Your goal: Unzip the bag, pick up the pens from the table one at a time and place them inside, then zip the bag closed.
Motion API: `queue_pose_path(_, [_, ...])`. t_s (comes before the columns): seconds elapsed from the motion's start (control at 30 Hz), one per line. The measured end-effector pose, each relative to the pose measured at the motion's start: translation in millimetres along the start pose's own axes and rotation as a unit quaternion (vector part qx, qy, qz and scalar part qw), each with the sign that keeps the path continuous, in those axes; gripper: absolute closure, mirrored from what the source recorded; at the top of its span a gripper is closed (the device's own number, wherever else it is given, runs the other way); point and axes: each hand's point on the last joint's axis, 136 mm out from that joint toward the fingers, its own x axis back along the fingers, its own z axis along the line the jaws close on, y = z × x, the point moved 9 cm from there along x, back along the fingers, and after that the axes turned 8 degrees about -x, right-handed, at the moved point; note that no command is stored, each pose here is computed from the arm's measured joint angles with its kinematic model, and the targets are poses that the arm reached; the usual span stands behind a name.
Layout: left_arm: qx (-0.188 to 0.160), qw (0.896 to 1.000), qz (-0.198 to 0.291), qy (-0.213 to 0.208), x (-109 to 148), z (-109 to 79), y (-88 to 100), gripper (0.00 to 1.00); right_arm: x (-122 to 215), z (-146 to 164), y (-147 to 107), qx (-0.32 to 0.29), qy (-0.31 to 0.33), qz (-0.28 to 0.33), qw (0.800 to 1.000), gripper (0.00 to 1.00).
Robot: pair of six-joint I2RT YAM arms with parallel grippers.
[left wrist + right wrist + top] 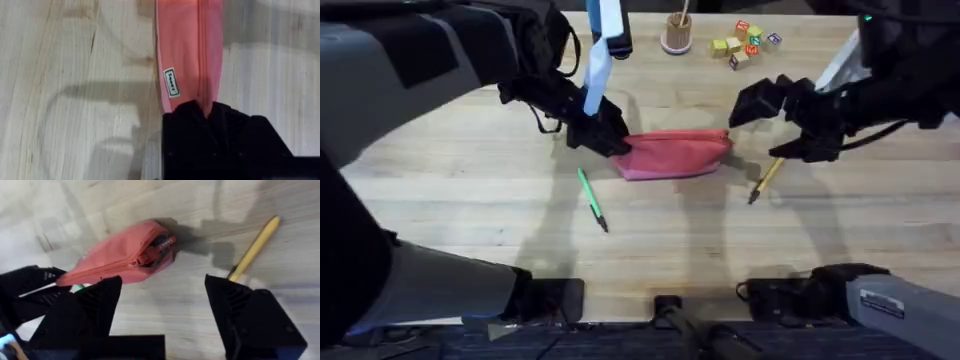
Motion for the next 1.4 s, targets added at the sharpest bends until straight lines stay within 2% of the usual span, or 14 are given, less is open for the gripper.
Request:
queue_pose_path(0.1, [0.000,1.000,0.000,0.000,0,0.0,0.0,0.958,-8,-1,2,0.015,-0.004,0.015,1.000,0.005])
queue_pose_path(0.13, [0.000,1.000,0.000,0.000,0,0.0,0.0,0.958,-17,3,7,0.036,0.011,0.026,0.999,0.005])
queue_pose_path(0.27, [0.000,1.000,0.000,0.000,0,0.0,0.0,0.958,-30,8,12,0.056,0.041,0.048,0.996,0.005])
queue_pose_path(0.57, [0.000,1.000,0.000,0.000,0,0.0,0.0,0.958,-62,7,14,0.067,0.064,0.116,0.989,0.005])
queue_pose_path(0.97, [0.000,1.000,0.000,0.000,0,0.0,0.0,0.958,-72,15,26,0.090,0.094,0.093,0.987,0.034])
queue_pose_path(1.03, [0.000,1.000,0.000,0.000,0,0.1,0.0,0.958,-72,15,26,0.089,0.095,0.094,0.987,0.067])
queue_pose_path(1.13, [0.000,1.000,0.000,0.000,0,0.0,0.0,0.958,-71,15,24,0.087,0.099,0.100,0.986,0.176])
queue_pose_path(1.17, [0.000,1.000,0.000,0.000,0,0.0,0.0,0.958,-71,15,24,0.086,0.099,0.103,0.986,0.217])
queue_pose_path(1.2, [0.000,1.000,0.000,0.000,0,0.0,0.0,0.958,-71,15,23,0.085,0.099,0.105,0.986,0.344])
queue_pose_path(1.4, [0.000,1.000,0.000,0.000,0,0.0,0.0,0.958,-71,14,23,0.085,0.099,0.105,0.986,0.541])
